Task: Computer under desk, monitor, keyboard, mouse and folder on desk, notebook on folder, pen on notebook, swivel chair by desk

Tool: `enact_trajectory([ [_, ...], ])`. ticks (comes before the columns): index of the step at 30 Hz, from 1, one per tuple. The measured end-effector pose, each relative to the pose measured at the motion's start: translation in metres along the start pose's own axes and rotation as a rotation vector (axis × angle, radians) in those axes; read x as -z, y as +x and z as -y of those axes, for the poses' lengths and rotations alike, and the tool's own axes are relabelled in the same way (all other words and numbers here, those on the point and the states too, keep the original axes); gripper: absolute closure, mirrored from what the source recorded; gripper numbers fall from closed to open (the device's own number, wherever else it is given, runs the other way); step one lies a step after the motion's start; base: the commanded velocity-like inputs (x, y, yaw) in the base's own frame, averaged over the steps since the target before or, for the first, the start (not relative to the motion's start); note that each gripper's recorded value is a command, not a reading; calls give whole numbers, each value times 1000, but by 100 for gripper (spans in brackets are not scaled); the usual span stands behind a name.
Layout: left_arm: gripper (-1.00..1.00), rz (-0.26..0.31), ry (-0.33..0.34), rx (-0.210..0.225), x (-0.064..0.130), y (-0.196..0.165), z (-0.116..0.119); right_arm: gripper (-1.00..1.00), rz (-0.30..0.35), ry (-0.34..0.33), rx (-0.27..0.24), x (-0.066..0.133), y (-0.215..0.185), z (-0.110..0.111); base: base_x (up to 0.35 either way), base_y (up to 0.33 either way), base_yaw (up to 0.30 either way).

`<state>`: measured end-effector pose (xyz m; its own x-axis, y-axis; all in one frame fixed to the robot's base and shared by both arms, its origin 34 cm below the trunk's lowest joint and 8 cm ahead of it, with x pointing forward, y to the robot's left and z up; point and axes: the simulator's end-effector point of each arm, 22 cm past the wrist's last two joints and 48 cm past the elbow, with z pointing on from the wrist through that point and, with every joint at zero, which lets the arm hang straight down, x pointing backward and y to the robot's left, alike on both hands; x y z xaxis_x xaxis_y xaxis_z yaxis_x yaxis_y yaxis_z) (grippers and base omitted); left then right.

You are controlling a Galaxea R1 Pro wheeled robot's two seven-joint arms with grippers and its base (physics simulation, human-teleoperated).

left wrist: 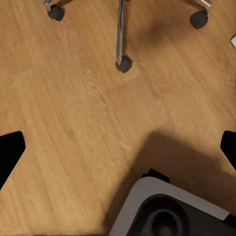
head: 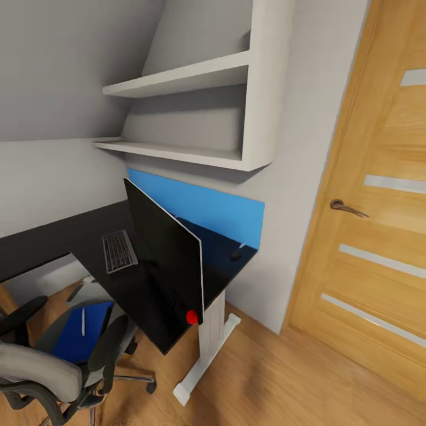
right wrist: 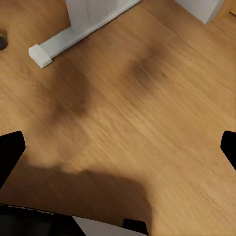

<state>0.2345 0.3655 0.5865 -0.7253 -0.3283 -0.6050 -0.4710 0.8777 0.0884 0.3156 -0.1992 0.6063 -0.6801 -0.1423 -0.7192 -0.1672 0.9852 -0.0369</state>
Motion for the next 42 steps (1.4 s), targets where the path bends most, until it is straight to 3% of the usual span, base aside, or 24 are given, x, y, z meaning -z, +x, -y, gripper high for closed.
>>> enact_trajectory([
  [13,-100,0,-1,0,0,0,-1,-100,0,0,0,0,0,0,0,-225,280],
  [42,-100,1,0,-1,0,0,0,-100,-1,0,0,0,0,0,0,-10,280],
])
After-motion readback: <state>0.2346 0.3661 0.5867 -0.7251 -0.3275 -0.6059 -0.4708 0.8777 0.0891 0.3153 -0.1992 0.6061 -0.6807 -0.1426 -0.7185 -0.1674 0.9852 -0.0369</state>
